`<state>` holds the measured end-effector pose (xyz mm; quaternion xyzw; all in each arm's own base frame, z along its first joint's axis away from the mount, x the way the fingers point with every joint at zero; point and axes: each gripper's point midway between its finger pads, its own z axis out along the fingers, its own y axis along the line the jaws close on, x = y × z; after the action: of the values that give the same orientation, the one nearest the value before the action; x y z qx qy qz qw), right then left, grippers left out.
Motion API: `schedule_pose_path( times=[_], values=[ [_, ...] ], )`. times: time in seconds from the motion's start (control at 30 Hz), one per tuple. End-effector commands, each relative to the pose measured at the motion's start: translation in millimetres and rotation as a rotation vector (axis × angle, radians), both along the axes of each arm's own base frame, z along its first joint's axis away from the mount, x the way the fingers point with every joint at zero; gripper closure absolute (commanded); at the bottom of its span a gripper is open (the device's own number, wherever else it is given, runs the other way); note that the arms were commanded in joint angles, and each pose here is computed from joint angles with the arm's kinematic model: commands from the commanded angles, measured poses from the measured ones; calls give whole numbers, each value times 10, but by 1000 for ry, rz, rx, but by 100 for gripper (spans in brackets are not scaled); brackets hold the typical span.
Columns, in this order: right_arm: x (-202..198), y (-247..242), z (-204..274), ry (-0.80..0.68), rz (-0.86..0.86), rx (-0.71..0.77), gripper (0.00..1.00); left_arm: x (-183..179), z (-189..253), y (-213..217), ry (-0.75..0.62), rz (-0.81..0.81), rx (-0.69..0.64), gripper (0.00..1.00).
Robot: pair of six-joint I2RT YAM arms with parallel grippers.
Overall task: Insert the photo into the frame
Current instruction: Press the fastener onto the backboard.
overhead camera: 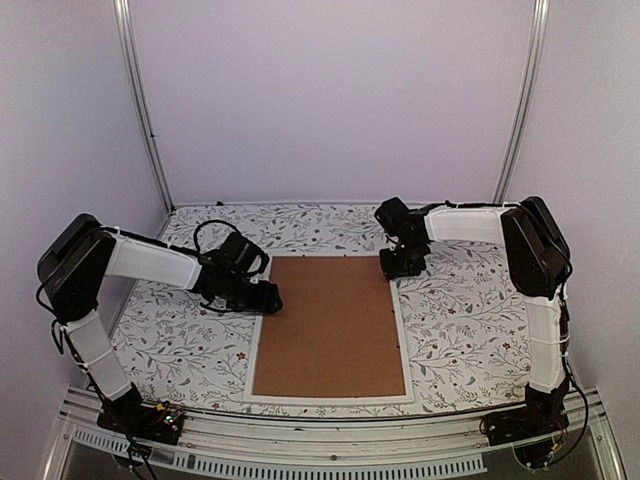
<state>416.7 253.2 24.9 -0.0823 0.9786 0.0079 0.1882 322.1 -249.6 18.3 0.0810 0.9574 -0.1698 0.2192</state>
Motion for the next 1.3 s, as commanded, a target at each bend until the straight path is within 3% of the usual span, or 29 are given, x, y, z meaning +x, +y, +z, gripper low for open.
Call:
schedule_pose_path(
  times=[0.0, 0.27, 0.5, 0.73, 1.27],
  values=[
    [-370, 217, -525, 144, 62, -8, 59, -44, -46, -157, 6, -41, -16, 32],
    [-355, 210, -518, 127, 62, -20, 59, -36, -33, -150, 1, -38, -10, 32],
    [-142, 316, 297, -44, 79, 95, 56, 62, 107, -140, -38, -24, 8, 31],
    [-200, 127, 686, -62, 63, 206, 53, 203, 381, -106, -117, 6, 18, 30],
    [-645, 100, 217, 86, 76, 324, 55, 330, 511, 110, -141, 42, 45, 28]
  ],
)
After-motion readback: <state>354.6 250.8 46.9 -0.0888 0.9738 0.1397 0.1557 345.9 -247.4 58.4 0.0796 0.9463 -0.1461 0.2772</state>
